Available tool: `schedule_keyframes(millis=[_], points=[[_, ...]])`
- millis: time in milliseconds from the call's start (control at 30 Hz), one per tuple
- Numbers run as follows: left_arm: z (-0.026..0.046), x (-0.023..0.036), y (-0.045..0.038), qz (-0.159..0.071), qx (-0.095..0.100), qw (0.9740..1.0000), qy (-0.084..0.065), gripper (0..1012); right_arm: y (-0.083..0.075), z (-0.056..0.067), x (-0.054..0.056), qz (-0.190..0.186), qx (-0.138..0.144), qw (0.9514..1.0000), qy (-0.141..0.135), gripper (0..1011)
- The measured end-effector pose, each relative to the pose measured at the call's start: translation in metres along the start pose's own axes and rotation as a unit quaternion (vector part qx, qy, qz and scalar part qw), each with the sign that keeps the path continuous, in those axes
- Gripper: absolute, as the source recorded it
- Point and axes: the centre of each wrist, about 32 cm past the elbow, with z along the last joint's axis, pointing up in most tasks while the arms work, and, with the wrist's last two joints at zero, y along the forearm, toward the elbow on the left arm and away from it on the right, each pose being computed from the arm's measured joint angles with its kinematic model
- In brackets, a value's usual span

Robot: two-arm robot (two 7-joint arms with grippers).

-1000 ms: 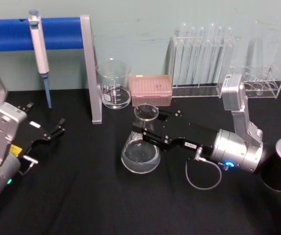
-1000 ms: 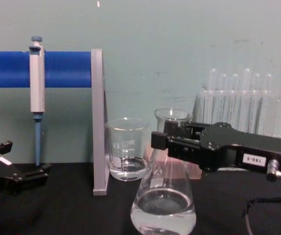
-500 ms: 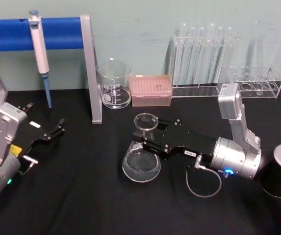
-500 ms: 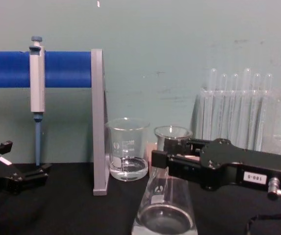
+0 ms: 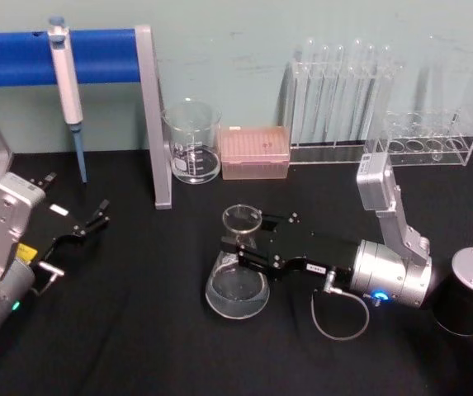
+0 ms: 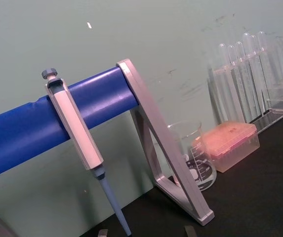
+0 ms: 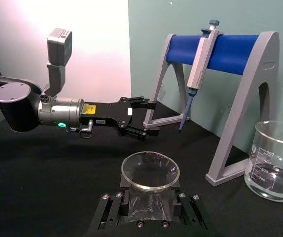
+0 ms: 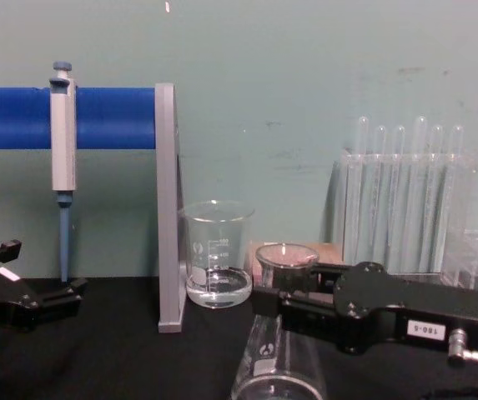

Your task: Grasp the erlenmeyer flask with one hand, shake it three times, then place it back.

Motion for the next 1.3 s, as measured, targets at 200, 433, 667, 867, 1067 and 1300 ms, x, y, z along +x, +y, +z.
schedule_keyframes(millis=[200,433,667,867,1067,1300], points=[[0.0000,0.0000,0.0000,0.000,0.000,1.0000,0.000,1001,0.002,-0.005,0.001,0.007,-0.002,1.0000,0.004,449],[0.0000,0.0000,0.0000,0.000,0.000,1.0000,0.000,1001,0.003,-0.008,0.002,0.011,-0.005,0.9999,0.007,449],[0.0000,0.0000,0.0000,0.000,0.000,1.0000,0.000,1001,0.003,-0.009,0.002,0.011,-0.009,0.9998,0.010,450],[0.0000,0.0000,0.0000,0.000,0.000,1.0000,0.000,1001,0.003,-0.010,0.002,0.012,-0.014,0.9998,0.013,449],[0.0000,0.0000,0.0000,0.000,0.000,1.0000,0.000,1001,0.004,-0.011,0.002,0.012,-0.016,0.9997,0.016,449],[0.0000,0.0000,0.0000,0.000,0.000,1.0000,0.000,1001,0.004,-0.012,0.003,0.012,-0.019,0.9995,0.021,449]])
